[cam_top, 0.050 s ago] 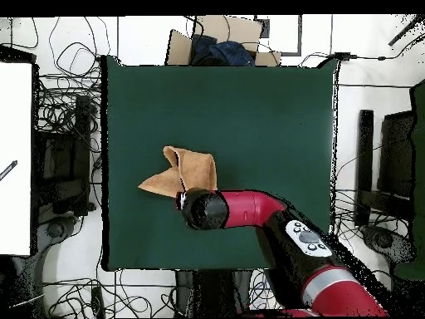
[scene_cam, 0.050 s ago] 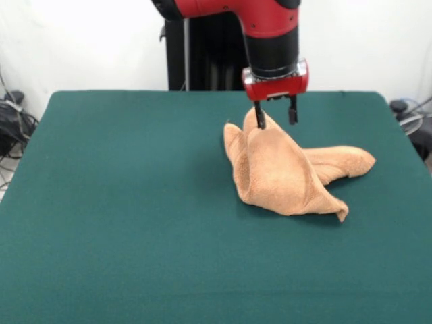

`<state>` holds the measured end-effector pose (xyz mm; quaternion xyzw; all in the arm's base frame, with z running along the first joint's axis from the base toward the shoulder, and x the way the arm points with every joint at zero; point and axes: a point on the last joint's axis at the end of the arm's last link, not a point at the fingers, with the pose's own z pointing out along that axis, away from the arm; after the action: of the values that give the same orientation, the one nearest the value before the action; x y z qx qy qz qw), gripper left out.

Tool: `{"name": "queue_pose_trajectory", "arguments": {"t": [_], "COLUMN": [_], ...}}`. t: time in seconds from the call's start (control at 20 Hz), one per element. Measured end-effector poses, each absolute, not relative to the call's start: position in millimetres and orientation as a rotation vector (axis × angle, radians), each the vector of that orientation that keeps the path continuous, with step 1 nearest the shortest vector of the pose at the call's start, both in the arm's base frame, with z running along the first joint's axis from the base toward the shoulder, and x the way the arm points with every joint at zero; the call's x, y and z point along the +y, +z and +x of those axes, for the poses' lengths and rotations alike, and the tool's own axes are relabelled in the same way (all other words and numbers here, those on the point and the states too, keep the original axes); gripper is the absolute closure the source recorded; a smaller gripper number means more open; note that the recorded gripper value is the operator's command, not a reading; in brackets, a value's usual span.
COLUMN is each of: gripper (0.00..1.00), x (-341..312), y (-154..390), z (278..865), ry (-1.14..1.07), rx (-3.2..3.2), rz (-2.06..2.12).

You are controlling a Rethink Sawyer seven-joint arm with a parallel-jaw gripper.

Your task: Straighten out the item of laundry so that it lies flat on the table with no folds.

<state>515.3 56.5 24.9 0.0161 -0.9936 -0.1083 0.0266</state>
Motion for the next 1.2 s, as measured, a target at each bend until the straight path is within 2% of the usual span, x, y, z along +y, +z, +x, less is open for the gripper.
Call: {"name": "queue_pose_trajectory", "arguments": {"t": [0.9,0.95,1.2], "gripper": [0.00,1.00,1.00], "x": [59.8,59.6,59.0], "y": [11.5,11.5,11.5], "z": [517.3,517.7,518.5], "ry": [-0.363,-0.363,-0.363], "rx": [-3.086,-3.089,-3.093], "rz": [0.032,0.031,0.028]}}
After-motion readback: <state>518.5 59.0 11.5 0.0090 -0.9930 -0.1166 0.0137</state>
